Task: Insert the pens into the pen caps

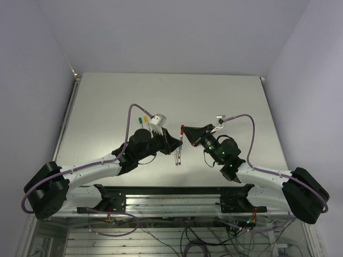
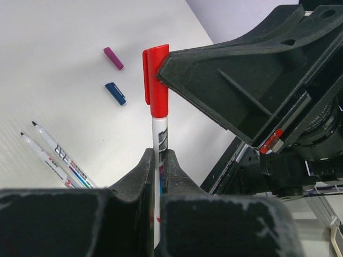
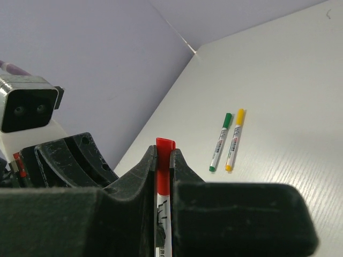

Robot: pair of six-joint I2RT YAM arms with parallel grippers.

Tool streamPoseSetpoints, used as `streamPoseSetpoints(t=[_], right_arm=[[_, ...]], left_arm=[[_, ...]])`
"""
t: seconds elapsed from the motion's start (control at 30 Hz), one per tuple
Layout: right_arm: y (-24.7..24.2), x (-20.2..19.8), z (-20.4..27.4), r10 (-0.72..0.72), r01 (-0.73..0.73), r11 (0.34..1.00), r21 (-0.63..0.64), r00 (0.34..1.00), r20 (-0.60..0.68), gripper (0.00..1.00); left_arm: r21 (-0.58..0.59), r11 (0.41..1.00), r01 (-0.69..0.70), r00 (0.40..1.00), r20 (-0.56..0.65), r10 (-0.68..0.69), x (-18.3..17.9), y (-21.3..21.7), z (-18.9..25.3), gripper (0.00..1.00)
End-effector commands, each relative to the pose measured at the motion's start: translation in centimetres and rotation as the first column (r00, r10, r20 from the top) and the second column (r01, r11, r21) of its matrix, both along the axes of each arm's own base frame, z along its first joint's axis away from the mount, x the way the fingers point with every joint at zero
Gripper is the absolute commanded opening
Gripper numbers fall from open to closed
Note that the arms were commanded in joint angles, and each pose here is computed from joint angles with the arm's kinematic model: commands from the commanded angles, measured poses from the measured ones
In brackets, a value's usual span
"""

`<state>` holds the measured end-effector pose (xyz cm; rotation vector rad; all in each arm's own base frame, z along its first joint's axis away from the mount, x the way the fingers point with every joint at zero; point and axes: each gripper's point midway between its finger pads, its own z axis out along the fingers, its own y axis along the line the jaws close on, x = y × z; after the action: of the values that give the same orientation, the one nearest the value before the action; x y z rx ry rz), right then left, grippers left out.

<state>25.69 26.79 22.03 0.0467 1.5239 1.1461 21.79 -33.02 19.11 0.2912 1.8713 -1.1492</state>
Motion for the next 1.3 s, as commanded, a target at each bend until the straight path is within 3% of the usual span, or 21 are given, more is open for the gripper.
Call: streamPoseSetpoints(t=[0.0, 0.57, 0.83, 1.27], right_arm=[[1.7, -2.4, -5.4, 0.109, -0.131, 0.976, -0.172, 0.986, -0.127, 0.0], [3.7, -3.2, -8.0, 0.15, -0.201, 0.945, -0.26, 0.968, -0.202, 0.0], [3.5, -0.8, -5.8, 0.051, -0.088, 0.952, -0.294, 0.99, -0.132, 0.0], [-0.3, 2.4, 4.3, -0.184, 0.208, 0.944, -0.257, 0.976, 0.116, 0.42]], left_arm=[[-0.169, 0.975, -0.144, 0.971, 0.165, 0.172, 3.7, 0.9, 7.2, 0.07], [-0.137, 0.969, -0.204, 0.958, 0.174, 0.226, 6.5, 1.9, 7.1, 0.07], [-0.07, 0.982, -0.173, 0.974, 0.137, 0.181, 6.1, 1.6, 4.5, 0.07], [0.141, 0.961, -0.238, 0.969, -0.037, 0.245, 5.1, 4.1, -5.6, 0.07]])
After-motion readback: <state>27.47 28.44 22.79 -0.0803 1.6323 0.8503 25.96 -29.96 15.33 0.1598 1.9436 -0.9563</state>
